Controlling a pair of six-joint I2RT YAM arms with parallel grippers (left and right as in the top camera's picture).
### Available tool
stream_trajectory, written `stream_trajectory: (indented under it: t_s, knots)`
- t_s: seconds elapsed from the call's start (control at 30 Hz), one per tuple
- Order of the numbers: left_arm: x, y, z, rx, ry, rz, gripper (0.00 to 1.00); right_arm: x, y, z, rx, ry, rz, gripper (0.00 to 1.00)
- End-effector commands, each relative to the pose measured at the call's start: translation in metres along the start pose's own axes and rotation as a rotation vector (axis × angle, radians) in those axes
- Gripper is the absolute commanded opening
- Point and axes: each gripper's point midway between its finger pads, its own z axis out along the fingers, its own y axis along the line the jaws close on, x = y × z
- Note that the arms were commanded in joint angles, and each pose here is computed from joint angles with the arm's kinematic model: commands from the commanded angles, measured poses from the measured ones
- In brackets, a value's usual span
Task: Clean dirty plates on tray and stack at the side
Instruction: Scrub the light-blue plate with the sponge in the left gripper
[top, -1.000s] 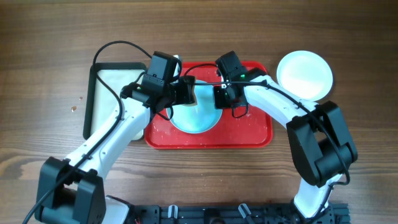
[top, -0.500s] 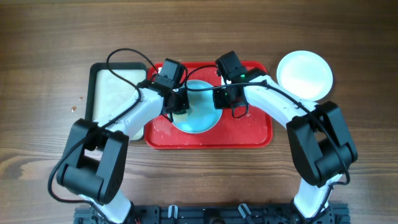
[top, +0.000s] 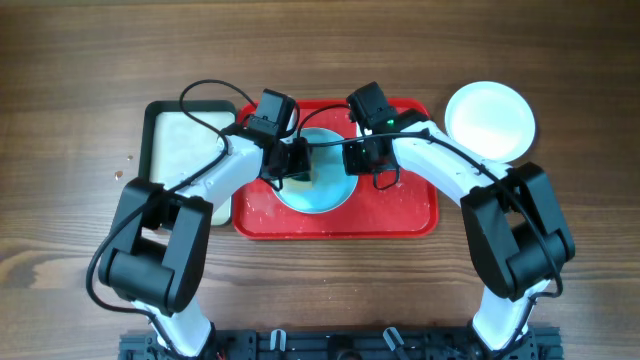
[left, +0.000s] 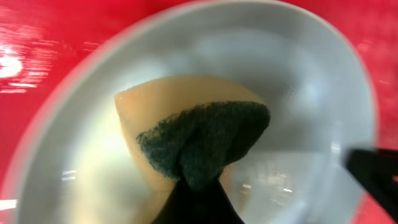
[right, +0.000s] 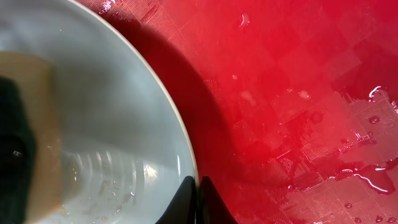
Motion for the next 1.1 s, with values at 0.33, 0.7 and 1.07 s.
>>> stream_trajectory:
  t_s: [0.33,0.7,1.07]
  knots:
    - [0.015,-0.049,-0.01,0.274,0.099,0.092,0.04,0.004,0.004,0.003,-0.012,0.005,-0.013,0.04]
    - [-0.027,-0.009,-0.091,0.067,-0.162,0.05,0.04,0.002,0.005,0.003,-0.015,-0.002,-0.022,0.04]
    - [-0.002,0.035,-0.038,-0.125,-0.011,0.0,0.04,0.001,0.005,0.003,-0.016,-0.003,-0.022,0.04]
